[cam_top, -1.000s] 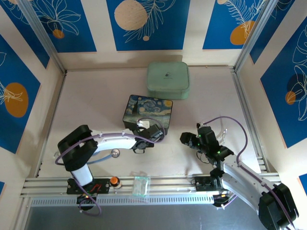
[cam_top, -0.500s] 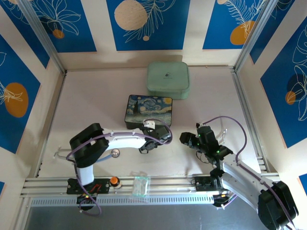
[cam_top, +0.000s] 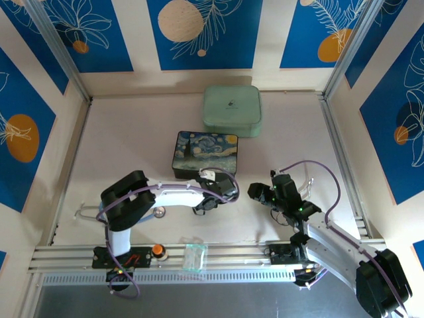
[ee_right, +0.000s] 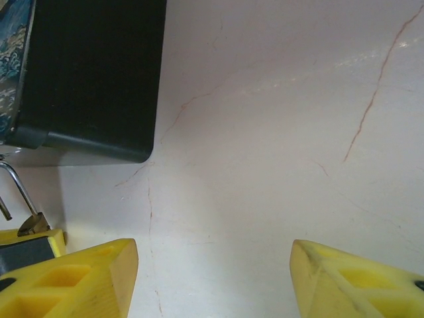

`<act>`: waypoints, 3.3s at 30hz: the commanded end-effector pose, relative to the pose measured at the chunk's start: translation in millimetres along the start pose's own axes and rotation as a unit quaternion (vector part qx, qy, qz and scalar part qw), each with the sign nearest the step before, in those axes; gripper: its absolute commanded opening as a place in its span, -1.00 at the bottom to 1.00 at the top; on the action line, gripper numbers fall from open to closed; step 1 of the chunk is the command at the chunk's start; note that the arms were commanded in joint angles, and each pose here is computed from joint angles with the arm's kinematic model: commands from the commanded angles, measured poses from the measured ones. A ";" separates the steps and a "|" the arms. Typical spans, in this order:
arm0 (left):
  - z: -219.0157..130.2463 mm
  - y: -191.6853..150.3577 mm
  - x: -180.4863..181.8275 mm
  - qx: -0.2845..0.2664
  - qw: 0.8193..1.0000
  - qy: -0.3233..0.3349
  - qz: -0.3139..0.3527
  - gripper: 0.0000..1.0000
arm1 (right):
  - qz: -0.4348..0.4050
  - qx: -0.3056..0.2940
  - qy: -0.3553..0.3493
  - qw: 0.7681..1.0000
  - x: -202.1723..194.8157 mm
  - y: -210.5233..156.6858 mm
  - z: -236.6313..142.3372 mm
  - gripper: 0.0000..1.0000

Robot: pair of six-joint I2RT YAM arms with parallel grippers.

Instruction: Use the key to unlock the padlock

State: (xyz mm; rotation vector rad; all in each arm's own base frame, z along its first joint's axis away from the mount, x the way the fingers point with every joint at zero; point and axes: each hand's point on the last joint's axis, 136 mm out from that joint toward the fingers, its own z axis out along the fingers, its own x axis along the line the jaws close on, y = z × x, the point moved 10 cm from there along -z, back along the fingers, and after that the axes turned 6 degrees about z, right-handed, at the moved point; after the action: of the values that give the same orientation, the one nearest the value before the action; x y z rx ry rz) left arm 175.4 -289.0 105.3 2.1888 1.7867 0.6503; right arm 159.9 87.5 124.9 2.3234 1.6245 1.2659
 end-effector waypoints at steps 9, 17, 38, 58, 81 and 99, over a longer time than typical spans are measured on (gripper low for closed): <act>-24.6 -12.4 12.7 0.003 0.996 -0.083 -0.017 0.99 | -0.066 0.017 0.075 0.995 15.5 -11.2 -8.4 0.99; -71.1 -0.8 49.0 -0.070 0.977 -0.185 -0.080 0.99 | -0.097 0.066 0.119 0.986 46.3 -17.4 -10.1 0.98; -57.1 -35.0 153.2 -0.106 0.909 -0.302 -0.269 0.99 | -0.183 0.148 0.061 0.970 142.9 -44.5 87.5 0.44; -42.8 -42.4 149.2 -0.104 0.892 -0.320 -0.302 0.99 | -0.182 0.180 0.063 0.965 137.7 -61.9 118.8 -0.07; -39.6 -44.8 158.1 -0.125 0.904 -0.274 -0.304 0.99 | -0.154 0.166 0.045 0.973 123.9 -64.5 101.4 -0.22; -38.7 -37.5 155.3 -0.123 0.906 -0.280 -0.294 0.99 | -0.191 0.130 -0.008 0.973 152.7 -85.4 130.9 0.18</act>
State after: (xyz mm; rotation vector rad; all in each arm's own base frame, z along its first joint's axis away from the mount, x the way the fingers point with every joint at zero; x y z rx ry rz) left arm 144.4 -132.7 142.4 1.3688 1.7971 0.0746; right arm 193.2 300.9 104.0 1.9902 2.2368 1.0573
